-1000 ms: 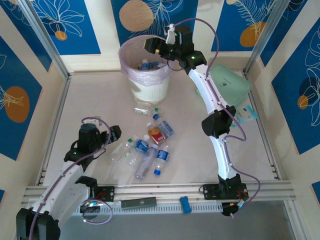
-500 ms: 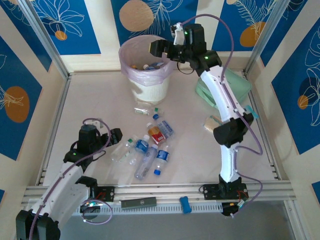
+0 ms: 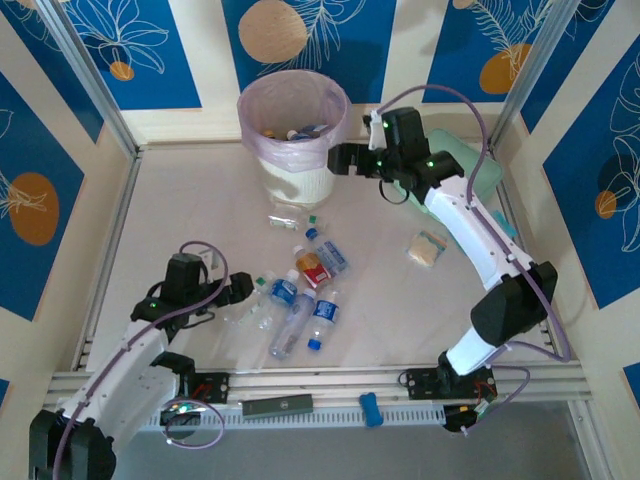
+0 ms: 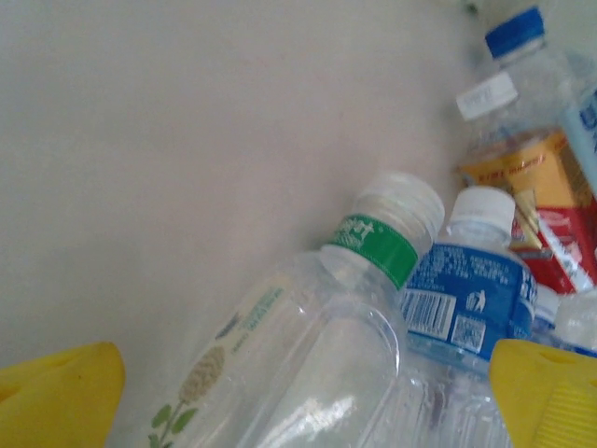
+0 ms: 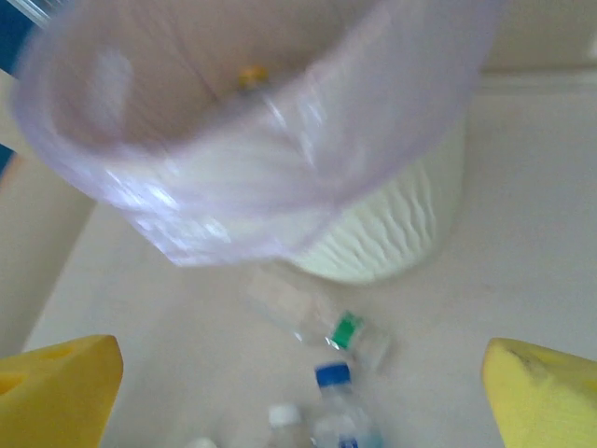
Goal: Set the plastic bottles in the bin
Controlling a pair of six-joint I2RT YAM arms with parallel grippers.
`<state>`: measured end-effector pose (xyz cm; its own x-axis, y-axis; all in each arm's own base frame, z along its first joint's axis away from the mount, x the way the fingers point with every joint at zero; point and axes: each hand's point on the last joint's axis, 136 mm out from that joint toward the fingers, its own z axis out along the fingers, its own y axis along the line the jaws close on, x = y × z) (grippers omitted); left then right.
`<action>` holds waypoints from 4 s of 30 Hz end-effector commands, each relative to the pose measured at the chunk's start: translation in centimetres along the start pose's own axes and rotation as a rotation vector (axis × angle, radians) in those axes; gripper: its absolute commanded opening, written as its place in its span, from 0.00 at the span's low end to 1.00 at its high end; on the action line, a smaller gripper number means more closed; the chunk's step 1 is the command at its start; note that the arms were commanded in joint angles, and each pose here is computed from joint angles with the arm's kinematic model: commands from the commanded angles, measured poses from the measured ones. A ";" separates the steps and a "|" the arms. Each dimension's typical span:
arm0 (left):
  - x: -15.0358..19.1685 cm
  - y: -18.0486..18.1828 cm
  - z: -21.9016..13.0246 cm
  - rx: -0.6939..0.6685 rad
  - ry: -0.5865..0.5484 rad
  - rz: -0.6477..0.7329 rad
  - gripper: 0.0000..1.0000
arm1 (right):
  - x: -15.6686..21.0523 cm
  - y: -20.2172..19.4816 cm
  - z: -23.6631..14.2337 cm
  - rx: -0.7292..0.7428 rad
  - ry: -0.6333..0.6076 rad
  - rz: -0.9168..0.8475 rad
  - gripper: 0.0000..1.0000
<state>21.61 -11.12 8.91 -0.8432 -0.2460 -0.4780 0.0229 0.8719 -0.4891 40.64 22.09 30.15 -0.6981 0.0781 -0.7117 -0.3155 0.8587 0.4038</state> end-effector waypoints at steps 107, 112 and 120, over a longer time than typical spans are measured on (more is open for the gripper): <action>-2.8 -0.4 0.1 -0.299 -0.039 0.168 0.44 | 12.4 -2.9 4.8 -0.059 0.073 0.398 0.99; -8.7 -4.2 -1.7 -0.188 -0.228 0.146 0.42 | 12.5 -2.8 4.8 -0.067 0.075 0.393 0.99; -18.4 -14.0 -5.1 0.047 -0.441 0.281 0.40 | 13.9 -2.9 4.5 -0.076 0.101 0.399 0.99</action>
<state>31.75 -14.62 22.54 -0.6117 -0.1795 -0.7705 0.1175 0.9425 -0.3129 35.61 22.99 16.18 -0.8274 0.3547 -0.4354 -0.0309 0.7454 0.6659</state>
